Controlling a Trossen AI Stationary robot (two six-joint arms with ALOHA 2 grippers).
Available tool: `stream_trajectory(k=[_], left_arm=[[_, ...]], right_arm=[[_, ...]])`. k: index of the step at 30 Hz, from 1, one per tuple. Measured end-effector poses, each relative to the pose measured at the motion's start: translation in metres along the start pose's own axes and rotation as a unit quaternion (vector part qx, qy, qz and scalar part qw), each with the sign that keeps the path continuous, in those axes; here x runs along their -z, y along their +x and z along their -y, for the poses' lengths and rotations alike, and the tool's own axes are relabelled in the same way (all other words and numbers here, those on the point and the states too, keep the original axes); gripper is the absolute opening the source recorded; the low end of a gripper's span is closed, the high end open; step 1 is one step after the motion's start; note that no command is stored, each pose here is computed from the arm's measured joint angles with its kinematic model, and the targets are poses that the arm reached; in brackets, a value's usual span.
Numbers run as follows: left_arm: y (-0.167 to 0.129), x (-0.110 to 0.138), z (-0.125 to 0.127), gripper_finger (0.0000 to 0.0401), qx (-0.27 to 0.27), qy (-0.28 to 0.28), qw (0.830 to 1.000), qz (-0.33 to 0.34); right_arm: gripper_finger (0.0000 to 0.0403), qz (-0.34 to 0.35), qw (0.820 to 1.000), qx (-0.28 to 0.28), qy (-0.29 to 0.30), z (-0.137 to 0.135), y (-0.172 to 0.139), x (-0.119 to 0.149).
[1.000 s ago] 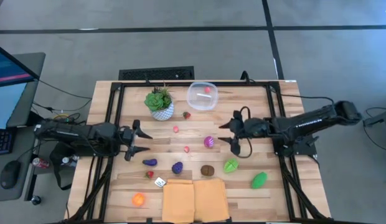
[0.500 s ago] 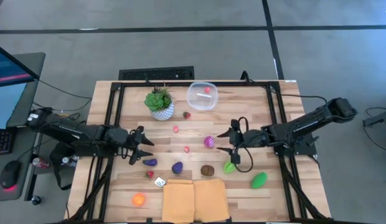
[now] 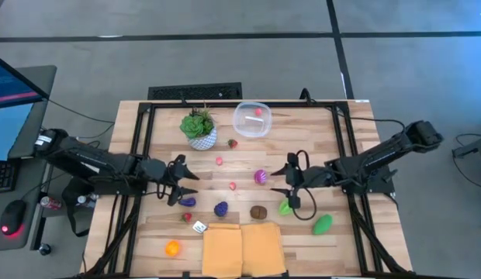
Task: Pick and placing Produce into tupperware
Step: Put the top peach into the transparent bin
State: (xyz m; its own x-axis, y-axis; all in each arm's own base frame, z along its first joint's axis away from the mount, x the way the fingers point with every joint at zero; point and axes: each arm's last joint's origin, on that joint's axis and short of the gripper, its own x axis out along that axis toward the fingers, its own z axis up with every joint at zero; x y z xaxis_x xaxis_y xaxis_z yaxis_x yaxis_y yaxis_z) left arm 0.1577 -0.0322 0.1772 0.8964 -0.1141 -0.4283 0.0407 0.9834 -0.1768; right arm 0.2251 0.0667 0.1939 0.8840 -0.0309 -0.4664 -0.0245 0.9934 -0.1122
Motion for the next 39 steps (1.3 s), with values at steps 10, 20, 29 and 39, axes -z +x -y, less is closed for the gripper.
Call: stream_trajectory(k=[10,20,29,39], left_arm=[[0.013,0.007,0.001,0.0233,-0.044,0.034,0.998,-0.037],[0.035,0.012,-0.002,0.0233,-0.167,0.062,0.984,-0.017],[0.064,0.01,-0.015,0.0233,-0.222,-0.007,0.974,-0.029],[0.104,-0.003,-0.027,0.0233,-0.268,0.001,0.958,-0.102]], right_arm=[[0.027,0.001,1.0,0.016,-0.011,-0.008,-0.003,0.001],[0.027,0.001,1.0,0.018,-0.01,-0.008,-0.003,0.001],[0.027,0.001,1.0,0.018,-0.01,-0.008,-0.003,0.001],[0.027,-0.001,1.0,0.01,-0.015,-0.012,-0.005,0.002]])
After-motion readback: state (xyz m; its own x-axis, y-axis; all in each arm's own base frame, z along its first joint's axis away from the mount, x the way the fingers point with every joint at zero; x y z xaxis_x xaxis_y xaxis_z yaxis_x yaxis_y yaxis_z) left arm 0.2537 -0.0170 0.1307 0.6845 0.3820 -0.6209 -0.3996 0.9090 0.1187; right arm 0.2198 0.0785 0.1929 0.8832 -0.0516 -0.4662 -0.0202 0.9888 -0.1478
